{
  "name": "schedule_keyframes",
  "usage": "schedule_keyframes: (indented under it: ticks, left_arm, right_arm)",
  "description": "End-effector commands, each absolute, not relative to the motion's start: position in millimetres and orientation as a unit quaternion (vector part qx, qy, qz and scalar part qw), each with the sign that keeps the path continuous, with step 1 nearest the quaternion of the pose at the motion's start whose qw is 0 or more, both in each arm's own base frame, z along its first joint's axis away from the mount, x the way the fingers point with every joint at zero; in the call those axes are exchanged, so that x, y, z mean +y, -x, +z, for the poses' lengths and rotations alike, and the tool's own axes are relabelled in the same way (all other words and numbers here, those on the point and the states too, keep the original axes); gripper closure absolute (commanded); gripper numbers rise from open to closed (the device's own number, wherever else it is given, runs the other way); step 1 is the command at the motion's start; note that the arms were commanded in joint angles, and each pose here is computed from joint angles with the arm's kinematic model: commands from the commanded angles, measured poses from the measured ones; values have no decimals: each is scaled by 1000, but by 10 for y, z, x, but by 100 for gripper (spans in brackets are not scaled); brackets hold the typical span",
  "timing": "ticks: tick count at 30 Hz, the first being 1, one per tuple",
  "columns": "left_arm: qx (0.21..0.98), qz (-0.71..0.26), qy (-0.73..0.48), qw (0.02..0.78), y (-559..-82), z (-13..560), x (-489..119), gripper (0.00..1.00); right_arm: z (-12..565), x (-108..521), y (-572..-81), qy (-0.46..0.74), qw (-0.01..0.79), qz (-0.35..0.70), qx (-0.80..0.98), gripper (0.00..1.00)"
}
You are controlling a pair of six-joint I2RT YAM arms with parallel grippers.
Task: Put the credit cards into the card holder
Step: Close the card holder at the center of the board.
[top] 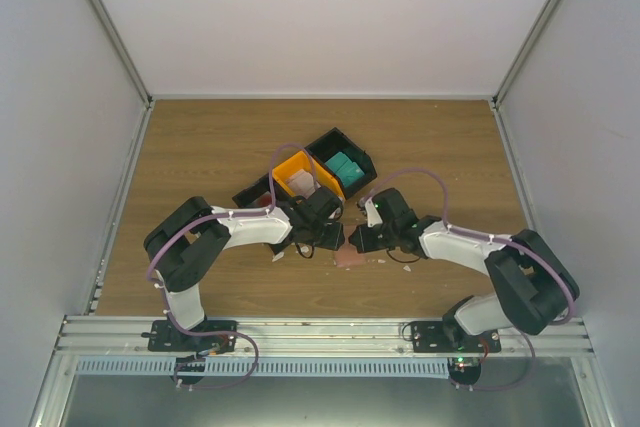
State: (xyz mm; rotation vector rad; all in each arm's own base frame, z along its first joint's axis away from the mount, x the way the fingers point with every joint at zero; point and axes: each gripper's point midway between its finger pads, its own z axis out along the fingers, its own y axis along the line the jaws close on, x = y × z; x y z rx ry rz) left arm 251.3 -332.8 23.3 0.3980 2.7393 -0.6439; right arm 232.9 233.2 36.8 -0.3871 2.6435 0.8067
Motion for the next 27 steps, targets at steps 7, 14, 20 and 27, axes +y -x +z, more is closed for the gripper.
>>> schedule_keyframes:
  ticks: [7, 14, 20, 27]
  left_arm:
    - [980, -131, -136, 67, -2217, -354, -2917, 64]
    - [979, -131, -138, 67, -2212, -348, -2917, 65]
    - [979, -133, -138, 67, -2210, -349, -2922, 65]
    - [980, -131, -137, 65, -2210, -364, -2917, 65]
  right_arm:
    - [155, 2236, -1890, 144, 97, 275, 946, 100]
    - [175, 2327, -1953, 148, 106, 292, 939, 100]
    - [99, 2304, -1891, 153, 90, 285, 942, 99]
    - [23, 2186, -1739, 154, 69, 263, 950, 99]
